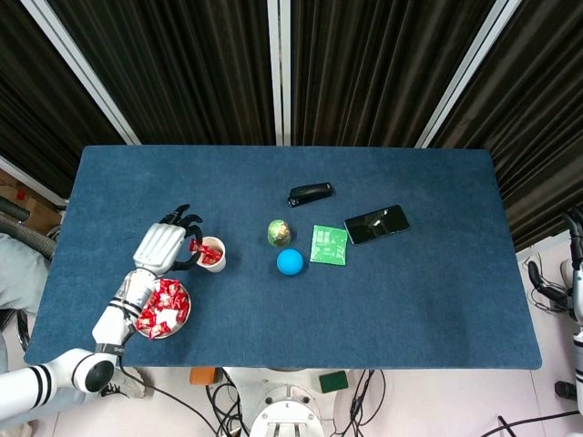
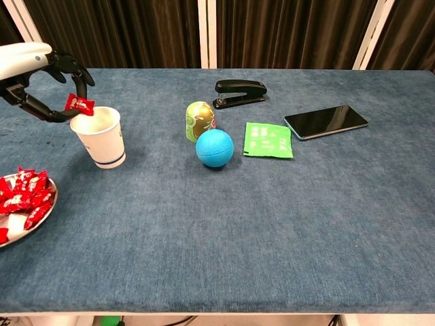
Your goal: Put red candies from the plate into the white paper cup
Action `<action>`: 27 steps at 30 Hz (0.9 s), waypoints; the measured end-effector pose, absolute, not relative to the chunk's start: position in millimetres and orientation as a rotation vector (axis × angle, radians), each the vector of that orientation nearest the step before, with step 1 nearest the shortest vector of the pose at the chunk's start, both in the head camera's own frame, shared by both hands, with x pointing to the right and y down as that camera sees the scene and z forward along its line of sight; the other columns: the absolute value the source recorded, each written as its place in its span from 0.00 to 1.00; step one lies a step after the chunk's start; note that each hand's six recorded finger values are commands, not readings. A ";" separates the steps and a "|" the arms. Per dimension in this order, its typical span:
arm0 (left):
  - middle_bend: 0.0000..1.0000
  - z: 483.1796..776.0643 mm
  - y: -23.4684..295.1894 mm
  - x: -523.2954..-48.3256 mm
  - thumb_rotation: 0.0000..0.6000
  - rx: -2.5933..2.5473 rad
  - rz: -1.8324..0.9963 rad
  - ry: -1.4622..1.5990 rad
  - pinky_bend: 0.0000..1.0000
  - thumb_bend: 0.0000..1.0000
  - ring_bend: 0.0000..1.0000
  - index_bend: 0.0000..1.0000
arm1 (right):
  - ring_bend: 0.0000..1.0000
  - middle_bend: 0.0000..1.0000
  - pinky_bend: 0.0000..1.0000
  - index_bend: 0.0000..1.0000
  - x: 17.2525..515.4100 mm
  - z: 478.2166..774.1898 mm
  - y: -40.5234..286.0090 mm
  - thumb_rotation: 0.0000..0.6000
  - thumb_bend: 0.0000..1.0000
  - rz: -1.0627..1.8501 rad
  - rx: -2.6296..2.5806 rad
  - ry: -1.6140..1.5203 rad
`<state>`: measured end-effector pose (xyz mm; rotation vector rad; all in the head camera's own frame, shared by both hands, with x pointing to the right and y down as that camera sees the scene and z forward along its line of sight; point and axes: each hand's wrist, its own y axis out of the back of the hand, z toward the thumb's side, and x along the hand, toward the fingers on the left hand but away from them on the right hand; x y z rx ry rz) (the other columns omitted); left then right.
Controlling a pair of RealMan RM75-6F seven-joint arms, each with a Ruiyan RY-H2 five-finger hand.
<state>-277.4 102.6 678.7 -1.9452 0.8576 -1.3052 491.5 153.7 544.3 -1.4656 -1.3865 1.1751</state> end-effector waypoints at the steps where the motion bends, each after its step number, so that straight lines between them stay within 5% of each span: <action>1: 0.24 679.2 102.9 -277.0 1.00 -1.946 -1.306 0.854 0.21 0.37 0.05 0.52 | 0.00 0.00 0.00 0.00 491.8 544.6 153.7 1.00 0.35 1.177 -1.466 -1.387; 8: 0.24 679.3 104.7 -276.3 1.00 -1.960 -1.296 0.848 0.21 0.34 0.05 0.19 | 0.00 0.00 0.00 0.00 491.4 546.5 152.6 1.00 0.35 1.178 -1.469 -1.387; 19: 0.24 666.7 111.6 -285.4 1.00 -1.943 -1.283 0.878 0.21 0.31 0.05 0.22 | 0.00 0.00 0.00 0.00 490.8 543.1 152.0 1.00 0.35 1.166 -1.464 -1.392; 27: 0.20 656.2 162.3 -342.5 1.00 -1.903 -1.432 0.853 0.21 0.32 0.05 0.25 | 0.00 0.00 0.00 0.00 487.3 540.6 150.6 1.00 0.35 1.151 -1.470 -1.385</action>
